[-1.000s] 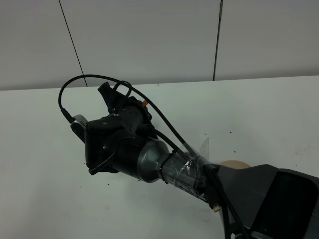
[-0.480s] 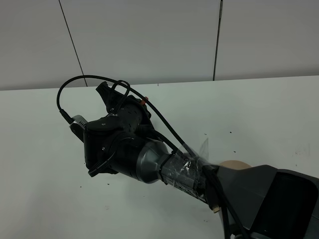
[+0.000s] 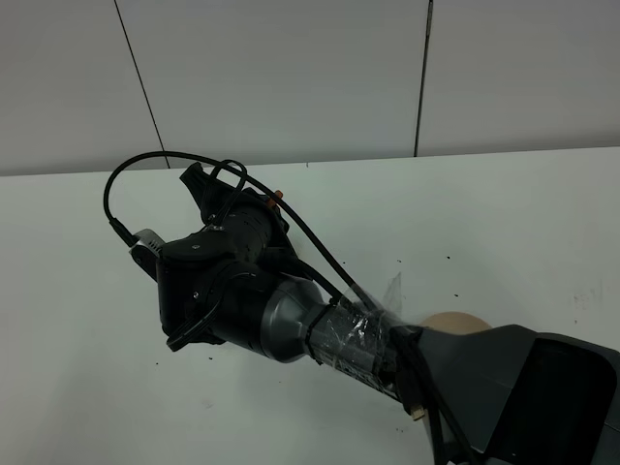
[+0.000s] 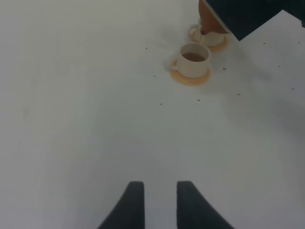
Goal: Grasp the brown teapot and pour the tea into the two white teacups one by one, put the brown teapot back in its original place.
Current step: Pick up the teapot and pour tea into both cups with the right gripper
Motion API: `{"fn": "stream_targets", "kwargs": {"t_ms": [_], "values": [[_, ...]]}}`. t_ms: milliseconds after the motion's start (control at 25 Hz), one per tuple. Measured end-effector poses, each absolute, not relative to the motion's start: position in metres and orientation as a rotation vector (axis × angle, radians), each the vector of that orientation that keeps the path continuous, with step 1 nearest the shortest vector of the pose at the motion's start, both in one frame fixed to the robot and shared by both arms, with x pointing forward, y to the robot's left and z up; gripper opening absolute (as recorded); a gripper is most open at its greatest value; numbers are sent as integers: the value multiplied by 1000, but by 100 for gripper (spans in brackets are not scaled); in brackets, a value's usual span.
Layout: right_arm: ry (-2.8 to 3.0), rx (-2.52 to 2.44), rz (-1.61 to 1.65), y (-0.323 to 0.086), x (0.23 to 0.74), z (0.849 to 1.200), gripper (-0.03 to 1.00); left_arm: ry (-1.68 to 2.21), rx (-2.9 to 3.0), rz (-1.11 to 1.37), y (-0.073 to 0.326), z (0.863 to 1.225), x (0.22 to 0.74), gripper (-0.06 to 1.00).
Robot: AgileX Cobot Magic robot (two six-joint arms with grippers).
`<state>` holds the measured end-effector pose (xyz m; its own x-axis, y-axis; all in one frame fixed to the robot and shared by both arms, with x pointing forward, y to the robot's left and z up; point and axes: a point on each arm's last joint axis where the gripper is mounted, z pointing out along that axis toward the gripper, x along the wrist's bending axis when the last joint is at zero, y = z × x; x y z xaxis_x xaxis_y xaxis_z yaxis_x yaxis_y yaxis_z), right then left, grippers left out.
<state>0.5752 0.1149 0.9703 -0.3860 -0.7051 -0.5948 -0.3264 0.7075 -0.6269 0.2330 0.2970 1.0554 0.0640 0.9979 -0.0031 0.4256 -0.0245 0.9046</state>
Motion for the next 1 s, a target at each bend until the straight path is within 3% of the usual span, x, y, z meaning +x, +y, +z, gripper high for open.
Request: {"fn": "stream_targets", "kwargs": {"t_ms": [1000], "values": [[1989,-791,-529,114,575,970,10,1469,1563,928,297,1055,233,24]]}}
